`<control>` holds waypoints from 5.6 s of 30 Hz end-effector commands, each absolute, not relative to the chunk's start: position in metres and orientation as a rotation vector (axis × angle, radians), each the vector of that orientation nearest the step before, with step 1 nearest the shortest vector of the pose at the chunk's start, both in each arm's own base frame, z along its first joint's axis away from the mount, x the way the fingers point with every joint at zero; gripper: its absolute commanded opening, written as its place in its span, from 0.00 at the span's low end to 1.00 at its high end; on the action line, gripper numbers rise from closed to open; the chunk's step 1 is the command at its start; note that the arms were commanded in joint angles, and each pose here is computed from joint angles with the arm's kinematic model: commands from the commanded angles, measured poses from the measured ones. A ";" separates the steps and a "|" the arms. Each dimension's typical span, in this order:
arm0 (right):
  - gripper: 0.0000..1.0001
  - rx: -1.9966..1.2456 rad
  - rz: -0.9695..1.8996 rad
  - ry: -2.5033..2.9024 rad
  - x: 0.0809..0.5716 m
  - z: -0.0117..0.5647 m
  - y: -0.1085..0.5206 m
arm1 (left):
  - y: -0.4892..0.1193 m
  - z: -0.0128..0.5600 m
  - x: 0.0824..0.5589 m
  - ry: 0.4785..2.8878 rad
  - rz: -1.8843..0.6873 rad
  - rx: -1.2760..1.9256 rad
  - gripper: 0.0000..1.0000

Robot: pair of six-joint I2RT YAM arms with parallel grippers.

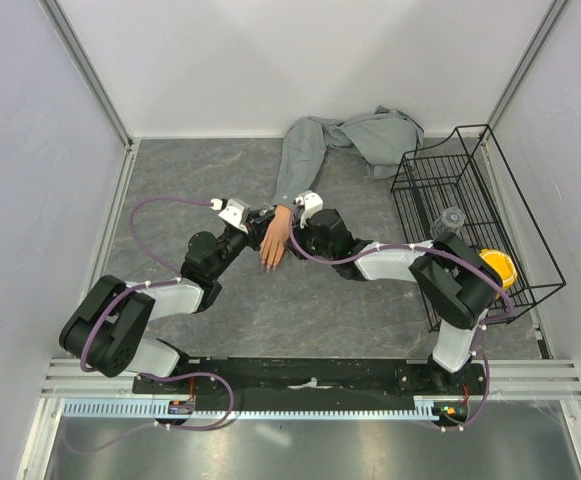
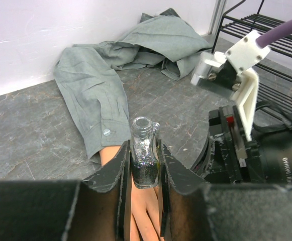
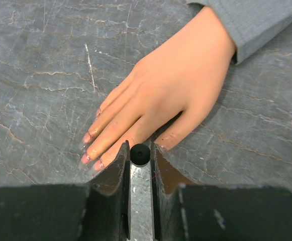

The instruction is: Paint the nails

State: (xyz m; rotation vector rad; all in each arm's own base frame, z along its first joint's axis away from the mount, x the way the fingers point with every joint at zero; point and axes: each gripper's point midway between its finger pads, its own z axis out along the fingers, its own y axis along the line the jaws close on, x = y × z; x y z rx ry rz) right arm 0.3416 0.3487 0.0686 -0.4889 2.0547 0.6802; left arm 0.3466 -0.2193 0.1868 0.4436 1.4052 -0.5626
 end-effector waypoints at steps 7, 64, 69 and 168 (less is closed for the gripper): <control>0.00 -0.438 0.606 2.006 0.358 0.089 0.336 | -0.220 0.204 0.351 1.337 -0.534 0.458 0.02; 0.00 -0.394 0.702 1.908 0.291 0.231 0.285 | -0.256 0.234 0.320 1.480 -0.875 0.495 0.02; 0.00 -0.463 0.736 1.942 0.255 0.268 0.265 | -0.268 0.254 0.269 1.487 -1.082 0.626 0.02; 0.00 -0.709 0.800 1.873 0.154 0.358 0.355 | -0.253 0.291 0.140 1.172 -1.061 1.177 0.02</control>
